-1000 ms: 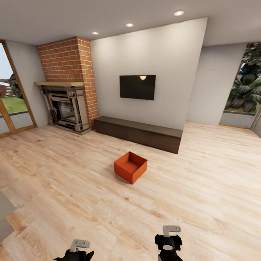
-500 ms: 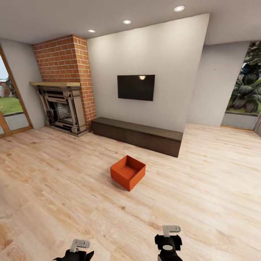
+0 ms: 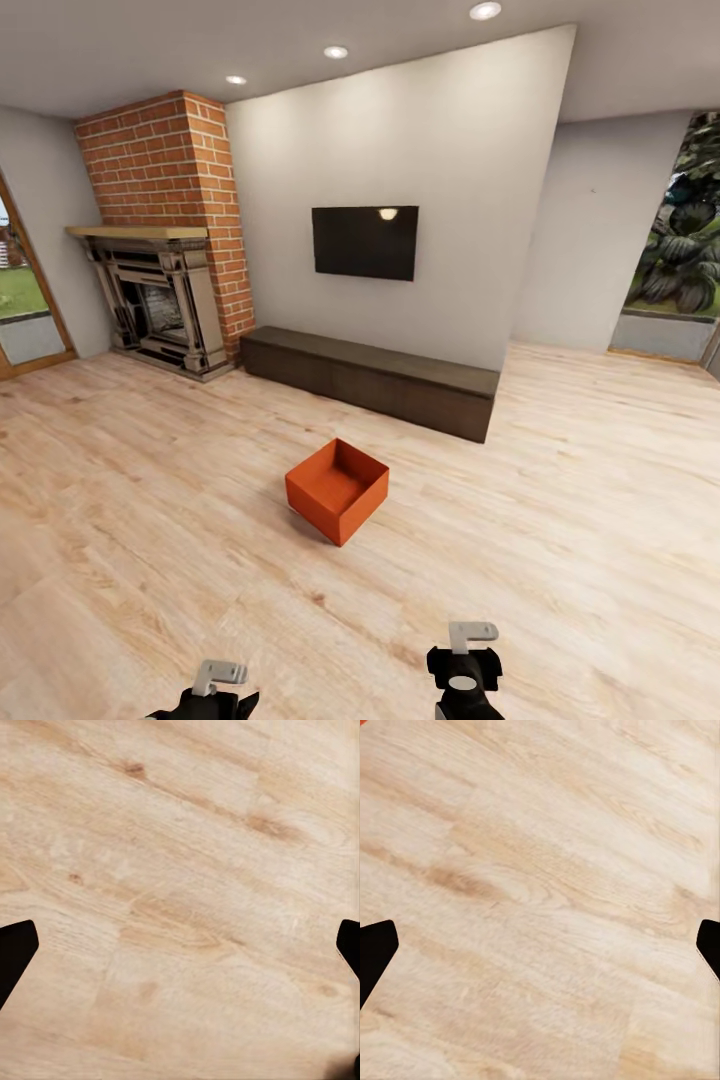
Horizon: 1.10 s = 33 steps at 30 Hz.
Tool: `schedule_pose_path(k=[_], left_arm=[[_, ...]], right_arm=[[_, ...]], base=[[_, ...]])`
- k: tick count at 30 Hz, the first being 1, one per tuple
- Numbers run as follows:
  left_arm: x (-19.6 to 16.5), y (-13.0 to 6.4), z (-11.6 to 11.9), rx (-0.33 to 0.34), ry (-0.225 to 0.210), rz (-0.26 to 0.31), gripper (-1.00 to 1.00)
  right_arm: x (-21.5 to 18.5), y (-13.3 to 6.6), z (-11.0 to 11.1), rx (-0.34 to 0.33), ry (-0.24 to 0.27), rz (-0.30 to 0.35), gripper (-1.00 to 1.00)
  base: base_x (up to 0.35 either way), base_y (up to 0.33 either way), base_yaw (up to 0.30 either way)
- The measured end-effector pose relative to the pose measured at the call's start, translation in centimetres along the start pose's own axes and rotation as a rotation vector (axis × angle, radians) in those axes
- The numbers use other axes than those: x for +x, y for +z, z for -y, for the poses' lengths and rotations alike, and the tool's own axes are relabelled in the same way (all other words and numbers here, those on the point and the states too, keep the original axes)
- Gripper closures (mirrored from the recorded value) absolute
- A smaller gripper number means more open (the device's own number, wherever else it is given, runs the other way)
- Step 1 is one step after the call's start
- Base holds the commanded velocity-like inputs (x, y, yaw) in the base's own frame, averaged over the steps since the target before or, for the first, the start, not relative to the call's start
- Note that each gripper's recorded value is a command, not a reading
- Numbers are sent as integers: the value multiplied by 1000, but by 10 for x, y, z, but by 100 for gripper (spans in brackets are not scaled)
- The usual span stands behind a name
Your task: Move the two storage containers from the living room to the garage. In the garage, place one container on the floor and stack the other container on top of it (either order is fine).
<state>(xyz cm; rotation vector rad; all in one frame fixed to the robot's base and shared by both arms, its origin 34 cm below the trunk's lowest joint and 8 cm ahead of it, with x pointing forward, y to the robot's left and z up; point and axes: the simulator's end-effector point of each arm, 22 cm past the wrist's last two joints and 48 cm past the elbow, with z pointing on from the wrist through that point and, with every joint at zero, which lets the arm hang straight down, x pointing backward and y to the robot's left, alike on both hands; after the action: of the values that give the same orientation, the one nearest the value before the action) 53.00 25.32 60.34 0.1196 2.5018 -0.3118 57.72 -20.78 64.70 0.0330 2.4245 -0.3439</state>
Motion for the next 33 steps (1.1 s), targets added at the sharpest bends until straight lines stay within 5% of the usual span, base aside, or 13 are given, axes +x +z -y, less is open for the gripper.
schedule_pose_path(k=[10,33], left_arm=[[0,0,0,-1,0,0,-100],[0,0,0,-1,0,0,-100]], right_arm=[[0,0,0,0,0,0,-100],[0,0,0,0,1,0,-100]], base=[[263,-247,18],[263,-247,184]])
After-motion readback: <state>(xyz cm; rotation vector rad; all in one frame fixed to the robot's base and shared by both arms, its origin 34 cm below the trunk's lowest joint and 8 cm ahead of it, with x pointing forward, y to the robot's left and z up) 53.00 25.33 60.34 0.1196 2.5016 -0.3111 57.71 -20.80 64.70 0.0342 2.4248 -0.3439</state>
